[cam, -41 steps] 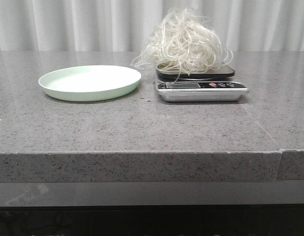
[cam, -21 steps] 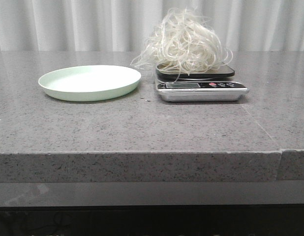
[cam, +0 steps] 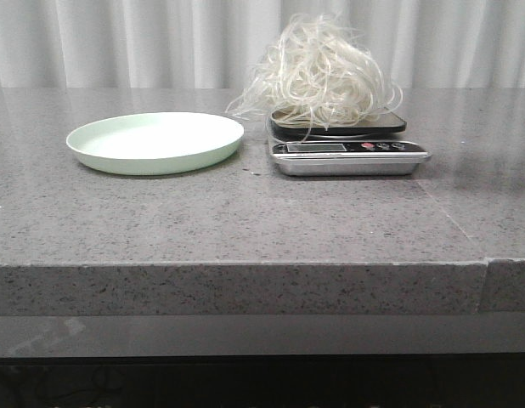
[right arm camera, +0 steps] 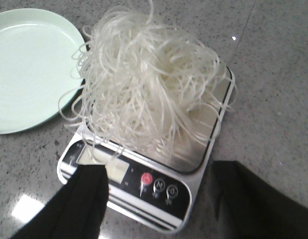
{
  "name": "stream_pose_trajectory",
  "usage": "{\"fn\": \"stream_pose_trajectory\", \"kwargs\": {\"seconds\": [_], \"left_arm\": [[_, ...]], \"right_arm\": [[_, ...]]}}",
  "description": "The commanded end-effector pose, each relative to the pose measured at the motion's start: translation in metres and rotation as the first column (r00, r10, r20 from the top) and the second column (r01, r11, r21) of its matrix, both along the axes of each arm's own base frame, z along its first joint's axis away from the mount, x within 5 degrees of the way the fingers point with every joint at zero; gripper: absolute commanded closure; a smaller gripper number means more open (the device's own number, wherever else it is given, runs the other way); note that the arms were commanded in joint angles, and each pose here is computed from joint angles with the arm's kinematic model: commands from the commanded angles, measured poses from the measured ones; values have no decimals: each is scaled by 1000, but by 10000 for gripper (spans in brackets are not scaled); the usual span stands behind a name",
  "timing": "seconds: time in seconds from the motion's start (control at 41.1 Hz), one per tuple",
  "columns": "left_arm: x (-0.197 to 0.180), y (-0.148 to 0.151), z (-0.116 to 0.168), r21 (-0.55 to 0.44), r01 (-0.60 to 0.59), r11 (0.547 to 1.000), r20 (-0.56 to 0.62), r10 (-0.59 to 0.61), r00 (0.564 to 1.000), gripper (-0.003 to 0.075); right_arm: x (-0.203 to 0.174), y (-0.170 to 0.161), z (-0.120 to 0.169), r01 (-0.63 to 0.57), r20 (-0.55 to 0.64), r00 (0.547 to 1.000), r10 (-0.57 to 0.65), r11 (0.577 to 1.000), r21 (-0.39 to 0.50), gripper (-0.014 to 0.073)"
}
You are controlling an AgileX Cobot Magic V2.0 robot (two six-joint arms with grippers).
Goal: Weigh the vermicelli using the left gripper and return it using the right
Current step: 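Lower the right gripper onto the vermicelli on the scale and grasp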
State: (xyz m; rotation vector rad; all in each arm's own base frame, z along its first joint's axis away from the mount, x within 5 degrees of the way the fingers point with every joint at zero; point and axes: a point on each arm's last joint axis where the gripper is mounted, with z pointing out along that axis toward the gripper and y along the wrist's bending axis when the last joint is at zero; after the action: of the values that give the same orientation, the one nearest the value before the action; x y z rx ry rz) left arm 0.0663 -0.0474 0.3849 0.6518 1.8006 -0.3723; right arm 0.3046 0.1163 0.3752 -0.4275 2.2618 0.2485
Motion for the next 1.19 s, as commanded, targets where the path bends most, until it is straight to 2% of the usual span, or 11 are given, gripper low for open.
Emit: {"fn": "stream_pose_trajectory", "kwargs": {"seconds": [0.0,0.267,0.559,0.632,0.802,0.948,1.167], "left_arm": [[0,-1,13,-65,8,998,68,-3,998,289],[0,-1,13,-65,8,998,68,-3,998,289],[0,-1,13,-65,8,998,68,-3,998,289],[0,-1,13,-65,8,998,68,-3,998,289],[0,-1,13,-65,8,998,68,-3,998,289],[0,-1,13,-65,8,998,68,-3,998,289],[0,-1,13,-65,8,998,68,-3,998,289]], "right_arm": [[16,9,19,-11,95,995,9,1000,27,58],[66,27,3,-11,70,997,10,1000,17,58],[94,37,-26,-11,19,1000,11,1000,-5,62],[96,38,-30,-11,8,1000,11,1000,-9,95],[97,38,-32,-12,0,1000,12,1000,-14,280],[96,38,-33,-13,-12,1000,13,1000,-19,393],[90,36,-29,-17,-35,999,16,1000,-27,428]]}}
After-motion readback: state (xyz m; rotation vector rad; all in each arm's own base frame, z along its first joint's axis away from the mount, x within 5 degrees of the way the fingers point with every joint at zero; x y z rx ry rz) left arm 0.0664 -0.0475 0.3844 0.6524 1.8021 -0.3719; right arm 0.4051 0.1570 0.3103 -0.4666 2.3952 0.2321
